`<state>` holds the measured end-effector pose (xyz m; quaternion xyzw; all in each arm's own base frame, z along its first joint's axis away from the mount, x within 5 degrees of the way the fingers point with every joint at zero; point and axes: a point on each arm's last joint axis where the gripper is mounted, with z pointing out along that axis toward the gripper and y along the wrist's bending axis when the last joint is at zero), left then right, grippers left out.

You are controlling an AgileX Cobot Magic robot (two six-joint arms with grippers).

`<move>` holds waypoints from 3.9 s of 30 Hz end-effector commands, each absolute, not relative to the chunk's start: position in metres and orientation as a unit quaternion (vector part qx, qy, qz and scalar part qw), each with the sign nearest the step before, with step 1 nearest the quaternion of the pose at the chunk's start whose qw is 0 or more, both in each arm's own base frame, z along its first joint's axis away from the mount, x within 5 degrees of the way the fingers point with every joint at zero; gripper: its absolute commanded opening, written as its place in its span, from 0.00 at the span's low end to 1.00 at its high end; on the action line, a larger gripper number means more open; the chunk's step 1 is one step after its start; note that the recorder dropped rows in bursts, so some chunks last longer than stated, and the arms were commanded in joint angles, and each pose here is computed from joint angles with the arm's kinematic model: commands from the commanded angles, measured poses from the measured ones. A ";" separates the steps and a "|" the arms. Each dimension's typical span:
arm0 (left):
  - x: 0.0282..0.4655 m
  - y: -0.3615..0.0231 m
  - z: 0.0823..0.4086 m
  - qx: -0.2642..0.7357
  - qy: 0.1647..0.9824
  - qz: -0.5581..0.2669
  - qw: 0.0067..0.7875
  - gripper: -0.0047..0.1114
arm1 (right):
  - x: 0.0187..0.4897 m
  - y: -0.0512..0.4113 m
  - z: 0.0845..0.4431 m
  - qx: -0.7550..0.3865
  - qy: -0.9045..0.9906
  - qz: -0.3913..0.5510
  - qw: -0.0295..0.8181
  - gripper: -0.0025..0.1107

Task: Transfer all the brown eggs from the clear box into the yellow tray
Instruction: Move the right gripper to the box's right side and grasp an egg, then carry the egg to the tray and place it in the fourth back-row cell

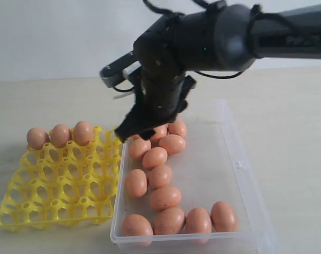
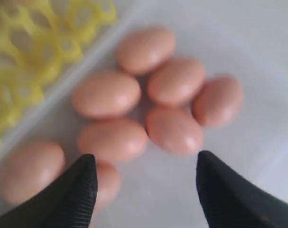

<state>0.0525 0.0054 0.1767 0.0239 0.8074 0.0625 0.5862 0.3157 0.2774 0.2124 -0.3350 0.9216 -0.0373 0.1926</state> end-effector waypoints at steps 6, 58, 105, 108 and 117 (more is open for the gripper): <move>0.052 0.005 0.179 0.026 0.802 0.059 0.594 0.04 | 0.269 0.221 0.219 -0.256 0.960 -0.016 0.115 0.55; 0.052 0.005 0.179 0.025 0.802 0.058 0.594 0.04 | 0.238 0.188 0.180 -0.227 0.960 0.049 0.155 0.02; 0.052 0.005 0.179 0.024 0.802 0.058 0.594 0.04 | 0.356 0.331 0.111 -0.308 0.824 0.191 0.436 0.54; 0.052 0.005 0.179 0.024 0.802 0.058 0.594 0.04 | 0.356 0.330 0.121 -0.305 0.824 0.192 0.437 0.57; 0.052 0.005 0.179 0.025 0.802 0.058 0.594 0.04 | 0.319 0.281 0.225 -0.351 0.884 0.059 0.302 0.57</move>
